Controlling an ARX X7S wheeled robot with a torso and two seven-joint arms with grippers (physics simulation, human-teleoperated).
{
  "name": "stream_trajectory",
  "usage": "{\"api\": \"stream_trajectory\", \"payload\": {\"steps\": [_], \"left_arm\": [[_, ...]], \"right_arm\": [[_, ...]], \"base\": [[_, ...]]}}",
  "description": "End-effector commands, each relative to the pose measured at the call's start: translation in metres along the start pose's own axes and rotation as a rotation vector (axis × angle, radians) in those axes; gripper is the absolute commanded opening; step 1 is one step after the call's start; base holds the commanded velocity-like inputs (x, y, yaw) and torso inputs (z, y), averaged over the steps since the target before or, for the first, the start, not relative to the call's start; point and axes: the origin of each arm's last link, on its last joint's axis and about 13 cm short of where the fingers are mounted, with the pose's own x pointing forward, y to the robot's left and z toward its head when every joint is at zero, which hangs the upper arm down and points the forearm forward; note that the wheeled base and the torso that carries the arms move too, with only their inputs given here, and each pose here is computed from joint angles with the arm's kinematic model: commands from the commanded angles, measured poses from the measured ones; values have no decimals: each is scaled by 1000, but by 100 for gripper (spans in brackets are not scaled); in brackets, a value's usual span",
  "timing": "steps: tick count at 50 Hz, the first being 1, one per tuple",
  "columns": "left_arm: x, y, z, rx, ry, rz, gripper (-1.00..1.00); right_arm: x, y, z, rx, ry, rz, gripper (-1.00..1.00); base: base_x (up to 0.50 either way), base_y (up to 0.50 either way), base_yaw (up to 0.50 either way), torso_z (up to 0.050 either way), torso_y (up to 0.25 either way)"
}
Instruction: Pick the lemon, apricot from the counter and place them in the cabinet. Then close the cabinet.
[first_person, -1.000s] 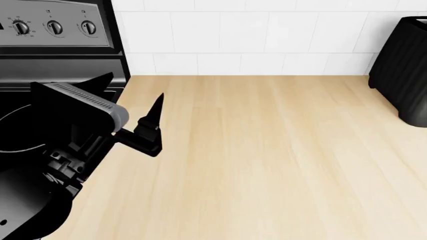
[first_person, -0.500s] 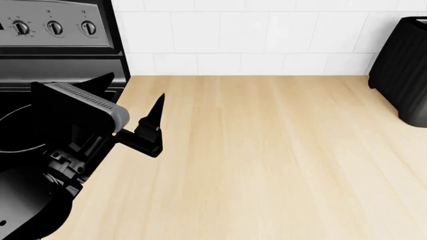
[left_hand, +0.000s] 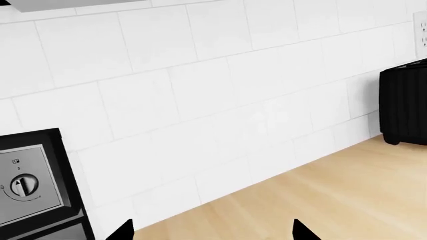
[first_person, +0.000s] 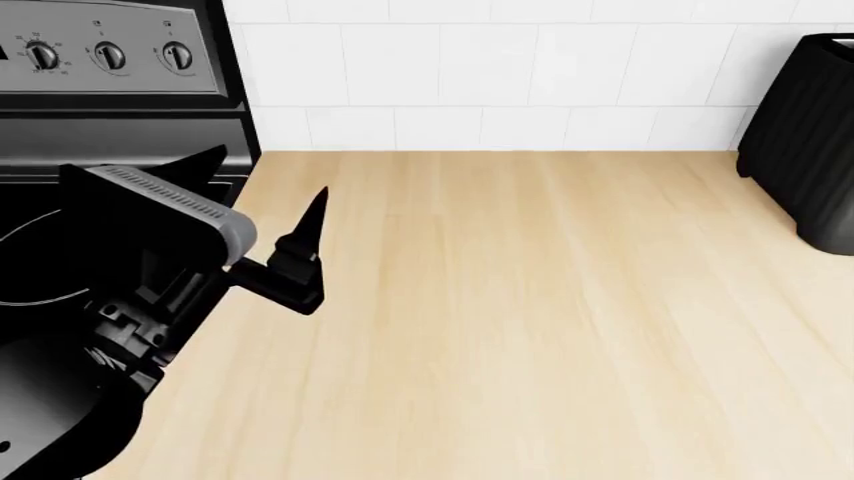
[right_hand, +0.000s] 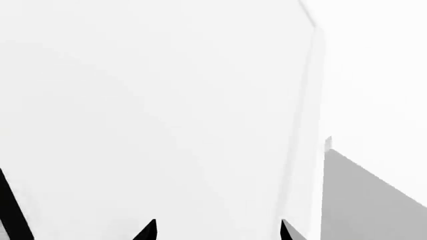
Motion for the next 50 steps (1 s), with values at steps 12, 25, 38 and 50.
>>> {"api": "stream_trajectory", "payload": {"steps": [12,25,38,50], "left_arm": [[0,0,1,3,-1,-1,100],[0,1,1,3,-2,1,100],[-2,2,-2,-5,1,8,100],[-2,0,-4,-8,4,9,100]], "right_arm": [[-17,63,-67,-234,400,387,100],[-14,61,-81,-300,417,379,100],[-20,46,-64,-168,232,280,100],[-58,14,-48,-60,156,189,100]], "base": [[4,0,1,0,-14],[7,0,0,0,-13],[10,2,4,0,-13],[0,0,0,0,-3]]}}
